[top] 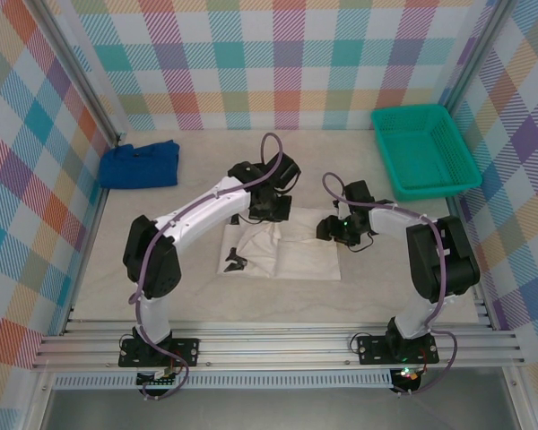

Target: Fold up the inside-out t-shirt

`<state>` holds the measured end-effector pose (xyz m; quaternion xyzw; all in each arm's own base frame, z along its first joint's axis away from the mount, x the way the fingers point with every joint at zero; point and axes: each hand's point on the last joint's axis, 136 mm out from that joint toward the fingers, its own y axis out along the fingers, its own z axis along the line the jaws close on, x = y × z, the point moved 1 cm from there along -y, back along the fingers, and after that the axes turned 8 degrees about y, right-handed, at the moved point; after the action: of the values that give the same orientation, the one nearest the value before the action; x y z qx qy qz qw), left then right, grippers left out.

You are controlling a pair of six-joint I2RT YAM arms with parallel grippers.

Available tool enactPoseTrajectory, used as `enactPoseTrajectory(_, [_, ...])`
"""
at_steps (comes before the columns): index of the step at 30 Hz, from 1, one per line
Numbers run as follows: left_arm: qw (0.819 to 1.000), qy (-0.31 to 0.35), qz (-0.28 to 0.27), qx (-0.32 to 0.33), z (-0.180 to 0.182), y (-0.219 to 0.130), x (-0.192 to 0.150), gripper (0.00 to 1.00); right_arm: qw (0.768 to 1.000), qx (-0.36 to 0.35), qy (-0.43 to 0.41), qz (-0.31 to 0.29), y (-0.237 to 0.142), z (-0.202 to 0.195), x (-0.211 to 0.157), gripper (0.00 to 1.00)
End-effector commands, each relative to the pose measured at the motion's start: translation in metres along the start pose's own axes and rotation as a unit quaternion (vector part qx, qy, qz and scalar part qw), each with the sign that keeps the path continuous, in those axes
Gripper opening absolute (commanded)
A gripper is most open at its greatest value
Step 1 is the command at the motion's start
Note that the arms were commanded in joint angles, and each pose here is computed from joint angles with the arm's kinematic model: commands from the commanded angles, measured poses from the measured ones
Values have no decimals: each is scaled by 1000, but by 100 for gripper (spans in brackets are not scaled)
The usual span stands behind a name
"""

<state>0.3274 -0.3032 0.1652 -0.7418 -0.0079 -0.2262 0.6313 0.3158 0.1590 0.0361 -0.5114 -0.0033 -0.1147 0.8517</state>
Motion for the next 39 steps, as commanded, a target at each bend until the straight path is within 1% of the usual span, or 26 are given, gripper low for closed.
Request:
enactPoseTrajectory(1, [999, -14, -14, -28, -16, 8, 14, 0, 1000, 9, 10, 18, 5, -1, -8, 56])
enactPoseTrajectory(8, [996, -48, -18, -72, -37, 33, 24, 0, 1000, -1, 4, 6, -3, -1, -6, 57])
enactPoseTrajectory(10, [994, -57, -13, -89, -44, 43, 23, 8, 1000, -11, 2, -1, -9, -3, -6, 57])
enactPoseTrajectory(14, [987, -66, -8, -144, -63, 54, 25, 33, 999, -35, -6, -25, -25, -9, -6, 58])
enactPoseTrajectory(16, [982, -59, -11, -178, -75, 51, 30, 42, 998, -54, -6, -42, -35, -14, -7, 58])
enactPoseTrajectory(19, [977, -23, -19, -213, -86, 33, 36, 54, 994, -82, -3, -75, -52, -23, -8, 59])
enactPoseTrajectory(21, [978, 2, -37, -205, -78, 17, 38, 60, 991, -85, -6, -102, -65, -24, -7, 59])
enactPoseTrajectory(22, [980, 9, -53, -193, -69, 8, 39, 63, 990, -78, -12, -117, -71, -20, -6, 59])
enactPoseTrajectory(24, [982, 4, -82, -173, -46, -7, 36, 68, 989, -35, -38, -138, -80, -4, -4, 60])
enactPoseTrajectory(27, [983, -44, -102, -143, 1, -13, 15, 74, 982, 40, -85, -162, -88, 31, 5, 62])
enactPoseTrajectory(28, [983, -62, -100, -140, 15, -11, 3, 75, 979, 60, -103, -166, -88, 43, 9, 63])
enactPoseTrajectory(30, [982, -91, -88, -142, 31, -4, -18, 76, 976, 75, -133, -158, -82, 65, 17, 64])
enactPoseTrajectory(32, [979, -114, -67, -156, 36, 7, -39, 77, 970, 72, -179, -148, -69, 86, 22, 67])
enactPoseTrajectory(34, [973, -131, -59, -178, 33, 16, -50, 77, 964, 61, -217, -144, -57, 100, 28, 69])
enactPoseTrajectory(37, [960, -154, -64, -227, 20, 28, -52, 77, 959, 65, -245, -128, -39, 114, 38, 71])
enactPoseTrajectory(39, [958, -154, -62, -234, 14, 37, -54, 77, 958, 54, -259, -113, -23, 118, 42, 72])
